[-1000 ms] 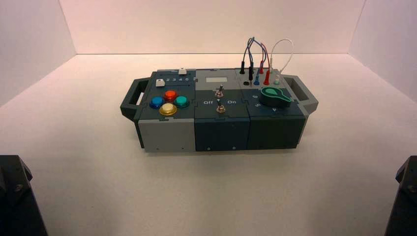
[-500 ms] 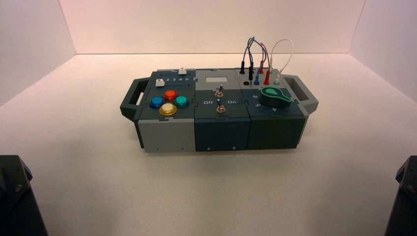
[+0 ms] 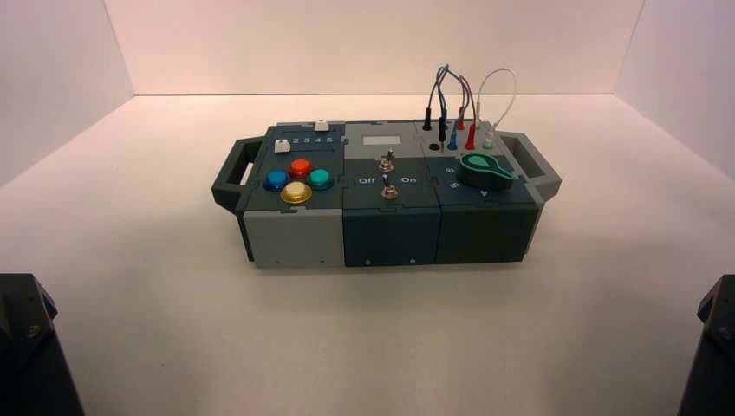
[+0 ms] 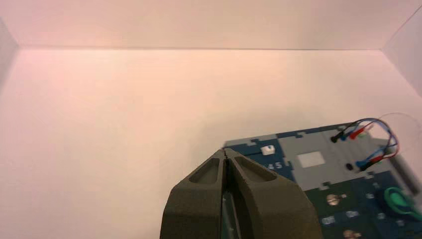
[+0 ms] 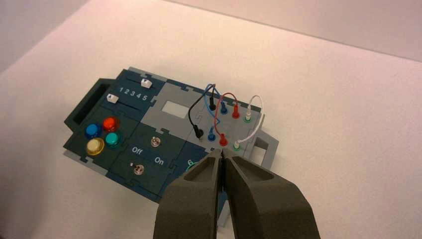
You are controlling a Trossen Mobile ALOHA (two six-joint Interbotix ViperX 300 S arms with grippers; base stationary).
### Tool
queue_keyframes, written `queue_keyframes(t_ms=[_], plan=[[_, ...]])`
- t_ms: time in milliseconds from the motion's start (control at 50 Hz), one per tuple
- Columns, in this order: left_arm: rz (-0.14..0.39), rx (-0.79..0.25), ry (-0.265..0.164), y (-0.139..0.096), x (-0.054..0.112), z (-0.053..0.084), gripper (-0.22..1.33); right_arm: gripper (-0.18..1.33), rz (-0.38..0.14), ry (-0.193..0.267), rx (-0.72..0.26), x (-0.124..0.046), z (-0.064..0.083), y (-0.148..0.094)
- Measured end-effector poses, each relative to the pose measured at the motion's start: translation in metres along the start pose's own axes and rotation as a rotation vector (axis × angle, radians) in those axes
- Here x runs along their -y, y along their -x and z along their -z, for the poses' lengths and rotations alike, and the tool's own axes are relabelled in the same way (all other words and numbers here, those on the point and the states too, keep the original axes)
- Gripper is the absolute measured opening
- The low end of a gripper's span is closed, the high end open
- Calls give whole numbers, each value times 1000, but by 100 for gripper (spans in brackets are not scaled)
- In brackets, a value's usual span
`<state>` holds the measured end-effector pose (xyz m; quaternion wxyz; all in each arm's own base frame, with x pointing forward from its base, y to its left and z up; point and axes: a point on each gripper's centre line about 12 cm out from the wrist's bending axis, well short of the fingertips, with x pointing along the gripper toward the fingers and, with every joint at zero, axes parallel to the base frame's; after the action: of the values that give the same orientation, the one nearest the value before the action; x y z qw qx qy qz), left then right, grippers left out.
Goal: Move the top slider to position 3.
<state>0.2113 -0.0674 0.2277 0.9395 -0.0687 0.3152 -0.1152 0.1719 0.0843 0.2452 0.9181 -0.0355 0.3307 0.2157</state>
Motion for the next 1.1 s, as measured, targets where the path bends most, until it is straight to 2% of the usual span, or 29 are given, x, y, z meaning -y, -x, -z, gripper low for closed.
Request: queue_keyframes(t_ms=[100, 200, 340, 480, 720, 960, 1100], plan=[[13, -39, 47, -9, 6, 1, -17, -14, 3, 4, -20, 0, -5, -8], [31, -76, 67, -19, 15, 1, -16, -14, 6, 5, -34, 1, -9, -15], [50, -120, 69, -33, 27, 0, -16, -14, 7, 3, -57, 1, -13, -25], [69, -188, 52, -57, 44, 1, -17, -14, 12, 7, -110, 3, -14, -44], [89, -272, 36, -89, 70, 4, -17, -14, 15, 9, -127, 4, -15, -57], [102, -354, 50, -120, 98, 15, -17, -14, 13, 7, -175, 3, -12, -73], [94, -387, 71, -130, 105, 22, -17, -14, 13, 7, -190, 3, -14, -80]])
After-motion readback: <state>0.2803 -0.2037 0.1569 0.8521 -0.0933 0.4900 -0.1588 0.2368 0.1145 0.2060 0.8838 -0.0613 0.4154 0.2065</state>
